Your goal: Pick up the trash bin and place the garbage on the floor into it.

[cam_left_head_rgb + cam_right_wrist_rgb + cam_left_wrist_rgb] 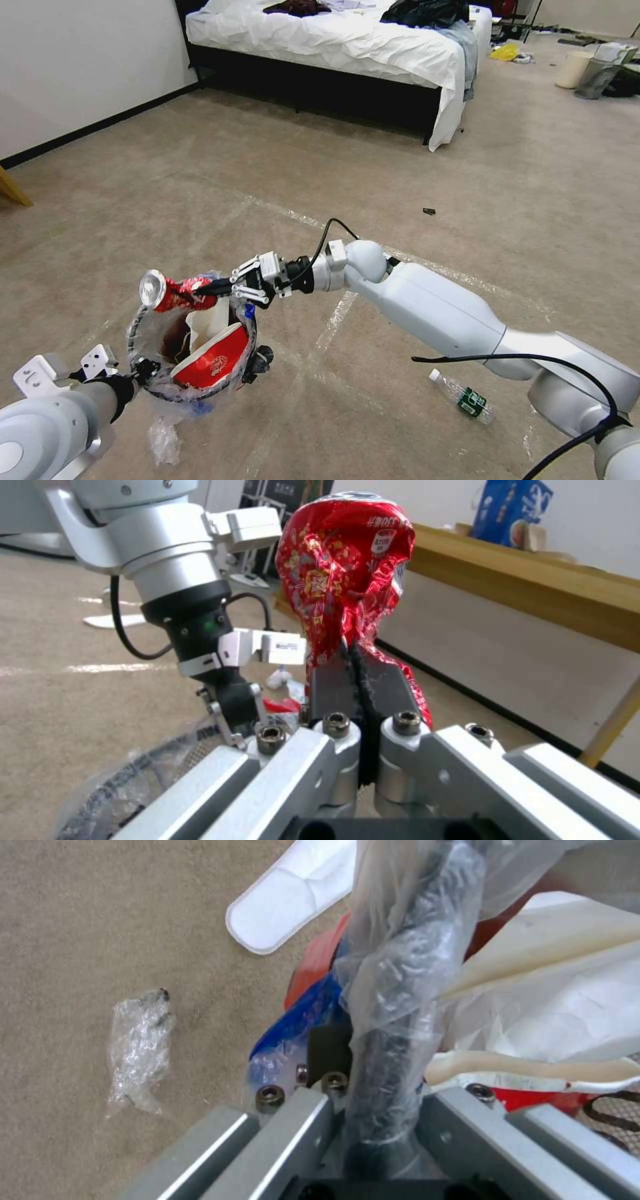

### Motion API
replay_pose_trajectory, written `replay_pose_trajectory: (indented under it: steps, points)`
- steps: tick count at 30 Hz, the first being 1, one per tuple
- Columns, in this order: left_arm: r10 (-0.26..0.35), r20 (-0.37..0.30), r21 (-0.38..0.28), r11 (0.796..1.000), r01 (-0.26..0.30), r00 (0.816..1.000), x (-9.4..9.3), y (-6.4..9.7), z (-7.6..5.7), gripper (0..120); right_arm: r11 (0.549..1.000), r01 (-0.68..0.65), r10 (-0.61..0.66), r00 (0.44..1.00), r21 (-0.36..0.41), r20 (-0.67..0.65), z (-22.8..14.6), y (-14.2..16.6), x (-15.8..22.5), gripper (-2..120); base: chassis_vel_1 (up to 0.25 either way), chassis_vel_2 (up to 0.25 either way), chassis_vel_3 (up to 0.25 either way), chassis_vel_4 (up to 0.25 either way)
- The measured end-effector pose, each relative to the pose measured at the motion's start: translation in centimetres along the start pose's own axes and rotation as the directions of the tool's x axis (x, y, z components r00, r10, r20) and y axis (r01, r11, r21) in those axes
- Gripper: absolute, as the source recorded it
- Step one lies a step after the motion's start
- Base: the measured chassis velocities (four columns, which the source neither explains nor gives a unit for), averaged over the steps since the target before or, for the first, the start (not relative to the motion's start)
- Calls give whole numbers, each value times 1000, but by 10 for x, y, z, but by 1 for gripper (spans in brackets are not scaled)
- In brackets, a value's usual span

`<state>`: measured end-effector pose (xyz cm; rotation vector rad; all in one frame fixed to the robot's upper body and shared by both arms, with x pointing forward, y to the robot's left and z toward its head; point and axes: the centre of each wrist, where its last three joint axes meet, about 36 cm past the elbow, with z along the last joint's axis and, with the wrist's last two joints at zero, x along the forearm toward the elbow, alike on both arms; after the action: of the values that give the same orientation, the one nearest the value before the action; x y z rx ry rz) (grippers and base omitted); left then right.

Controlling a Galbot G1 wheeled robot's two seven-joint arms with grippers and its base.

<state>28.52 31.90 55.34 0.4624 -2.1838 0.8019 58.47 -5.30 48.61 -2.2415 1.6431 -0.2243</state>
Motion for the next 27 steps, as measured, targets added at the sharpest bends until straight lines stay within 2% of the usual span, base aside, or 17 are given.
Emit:
replay_pose_trajectory:
  steps: [12, 19, 23, 25, 27]
  points:
    - [3, -3, -2, 1000, -3, 1000, -3, -2, 1, 0, 999, 33, -33, 999, -4, -4, 4, 1, -12, 0, 0, 0, 0, 0]
    - [6, -1, -3, 1000, -6, 1000, 0, -1, 0, 0, 999, 37, -37, 999, 3, -34, 22, 7, -8, 0, 0, 0, 0, 0]
    - [6, -2, 0, 1000, -6, 1000, 1, -1, 1, 0, 1000, 29, -29, 999, 8, -44, 29, 8, -4, 7, 0, 0, 0, 0]
    - [4, -1, 0, 1000, -4, 1000, 2, 0, 2, 0, 1000, 22, -22, 999, 12, -49, 33, 9, 0, 19, 0, 0, 0, 0]
    - [3, -1, 1, 1000, -3, 1000, 2, 0, 2, 0, 1000, 20, -19, 999, 15, -49, 33, 9, 1, 22, 0, 0, 0, 0]
